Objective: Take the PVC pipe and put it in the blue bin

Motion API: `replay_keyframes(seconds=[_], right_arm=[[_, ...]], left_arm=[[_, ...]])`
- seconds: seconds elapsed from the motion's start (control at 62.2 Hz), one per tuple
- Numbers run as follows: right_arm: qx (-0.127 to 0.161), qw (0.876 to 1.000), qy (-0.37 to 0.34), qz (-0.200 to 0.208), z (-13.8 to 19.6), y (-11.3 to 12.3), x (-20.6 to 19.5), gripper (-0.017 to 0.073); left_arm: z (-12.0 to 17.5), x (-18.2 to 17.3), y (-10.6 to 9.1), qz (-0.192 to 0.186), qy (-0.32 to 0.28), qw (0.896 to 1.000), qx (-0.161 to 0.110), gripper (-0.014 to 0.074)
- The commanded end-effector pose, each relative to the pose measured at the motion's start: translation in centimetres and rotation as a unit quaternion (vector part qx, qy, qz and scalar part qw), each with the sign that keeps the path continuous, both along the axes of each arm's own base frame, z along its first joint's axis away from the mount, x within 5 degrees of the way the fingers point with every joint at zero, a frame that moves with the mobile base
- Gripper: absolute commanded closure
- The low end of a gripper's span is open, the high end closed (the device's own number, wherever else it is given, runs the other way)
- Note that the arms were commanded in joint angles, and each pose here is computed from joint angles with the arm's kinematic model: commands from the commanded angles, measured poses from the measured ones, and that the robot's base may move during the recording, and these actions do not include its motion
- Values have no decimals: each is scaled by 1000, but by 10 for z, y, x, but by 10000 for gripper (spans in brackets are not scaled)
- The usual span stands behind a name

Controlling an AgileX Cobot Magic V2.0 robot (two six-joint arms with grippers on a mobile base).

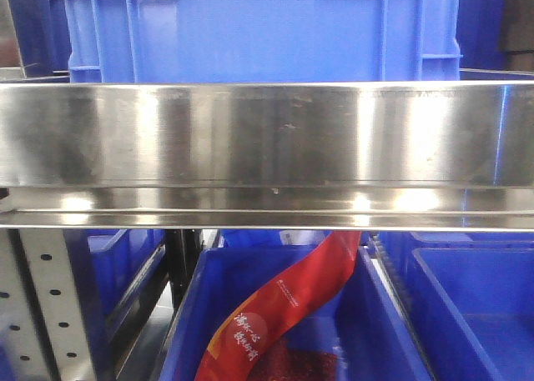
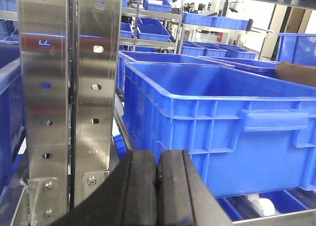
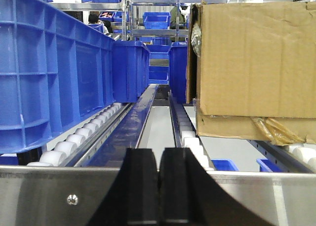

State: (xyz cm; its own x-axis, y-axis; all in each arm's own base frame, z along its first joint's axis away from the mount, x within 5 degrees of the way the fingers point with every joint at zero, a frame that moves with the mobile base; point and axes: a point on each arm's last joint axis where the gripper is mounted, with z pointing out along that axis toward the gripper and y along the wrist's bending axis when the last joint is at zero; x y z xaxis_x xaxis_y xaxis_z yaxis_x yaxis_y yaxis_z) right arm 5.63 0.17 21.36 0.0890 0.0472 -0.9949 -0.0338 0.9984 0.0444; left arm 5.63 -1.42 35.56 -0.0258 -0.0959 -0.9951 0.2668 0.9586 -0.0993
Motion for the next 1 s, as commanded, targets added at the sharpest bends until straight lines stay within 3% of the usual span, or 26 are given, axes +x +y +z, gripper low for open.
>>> replay_keyframes(seconds=[0.0,0.225,0.322,0.37,0.563,0.643,0.772,0.869,0.933,0.981], right_arm=[[-3,1000,-14,-3,2,0,0,728],[-3,1000,-14,-3,2,0,0,728],[-3,1000,-14,-3,2,0,0,728],[-3,1000,-14,-3,2,0,0,728],[-3,1000,-14,-3,2,0,0,728],[-3,1000,-14,-3,2,0,0,728],[-3,1000,-14,-3,2,0,0,728],[-3,1000,-14,-3,2,0,0,728],[-3,1000,-14,-3,2,0,0,728],[-3,1000,-14,-3,2,0,0,728]], left_arm=[[3,-2,0,0,-14,1000,-7,704],[3,-1,1,1,-15,1000,-4,704],[-1,-4,5,20,-38,998,43,704],[-5,-6,6,23,-44,997,52,704],[-54,-13,7,28,-67,996,47,704],[-79,-13,7,41,-82,995,30,704],[-118,-6,9,86,-48,995,-15,704],[-136,-1,13,127,-65,990,-4,704],[-133,-2,15,141,-97,985,-11,704],[-135,-1,16,148,-82,985,-11,704]])
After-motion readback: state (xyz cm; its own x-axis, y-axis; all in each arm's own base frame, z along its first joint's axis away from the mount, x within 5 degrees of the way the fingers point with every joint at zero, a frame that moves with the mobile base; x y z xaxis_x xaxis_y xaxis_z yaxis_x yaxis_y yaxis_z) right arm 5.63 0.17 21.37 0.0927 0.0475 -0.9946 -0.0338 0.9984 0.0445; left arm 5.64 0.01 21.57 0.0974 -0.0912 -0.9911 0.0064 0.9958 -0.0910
